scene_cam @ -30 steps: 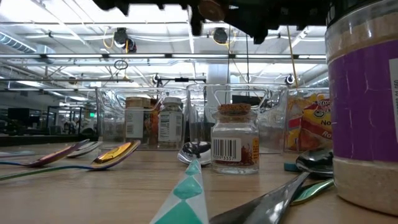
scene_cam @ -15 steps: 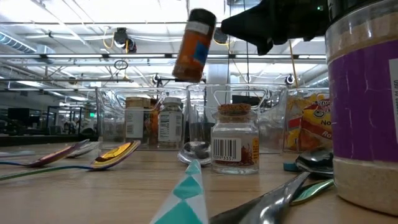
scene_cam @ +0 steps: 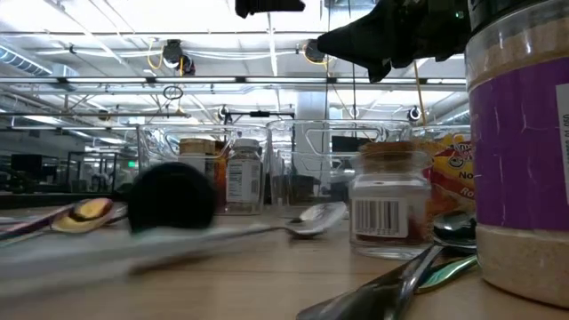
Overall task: Pick & Place Food Item
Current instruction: Put the orange seasoning bottle into the left transparent bin
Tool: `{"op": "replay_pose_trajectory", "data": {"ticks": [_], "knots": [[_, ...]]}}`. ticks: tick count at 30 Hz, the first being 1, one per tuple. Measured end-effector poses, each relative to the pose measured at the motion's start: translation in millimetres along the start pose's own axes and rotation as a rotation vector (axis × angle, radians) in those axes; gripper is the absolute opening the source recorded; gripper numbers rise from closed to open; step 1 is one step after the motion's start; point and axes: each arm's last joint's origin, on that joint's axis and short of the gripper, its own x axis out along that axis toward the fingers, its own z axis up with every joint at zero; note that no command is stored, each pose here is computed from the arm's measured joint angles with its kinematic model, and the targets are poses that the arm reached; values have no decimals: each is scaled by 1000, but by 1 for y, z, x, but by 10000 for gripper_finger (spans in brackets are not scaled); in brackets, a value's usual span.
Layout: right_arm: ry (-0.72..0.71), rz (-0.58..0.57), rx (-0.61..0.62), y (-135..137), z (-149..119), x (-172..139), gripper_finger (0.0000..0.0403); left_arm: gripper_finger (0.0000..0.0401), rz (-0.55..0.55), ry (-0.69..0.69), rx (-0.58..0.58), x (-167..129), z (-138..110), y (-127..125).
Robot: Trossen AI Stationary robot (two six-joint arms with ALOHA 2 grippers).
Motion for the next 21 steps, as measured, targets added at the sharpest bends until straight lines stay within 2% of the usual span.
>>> {"op": "replay_pose_trajectory", "data": {"ticks": [6, 9, 11, 14, 16, 21], "knots": [[5, 0, 13, 0, 0, 0, 33, 363, 10, 108, 21, -1, -11, 1], [9, 0, 24, 0, -1, 0, 38, 363, -17, 281, 50, -4, -27, 0], [14, 0, 22, 0, -1, 0, 43, 363, -82, 435, 38, -10, -41, -4], [19, 0, 21, 0, -2, 0, 49, 363, -178, 656, 66, -15, -64, -19], [19, 0, 18, 0, -2, 0, 53, 363, -190, 755, 111, -17, -77, -32], [26, -1, 13, 0, -3, 0, 59, 363, -242, 788, 191, -4, -102, -67]]}}
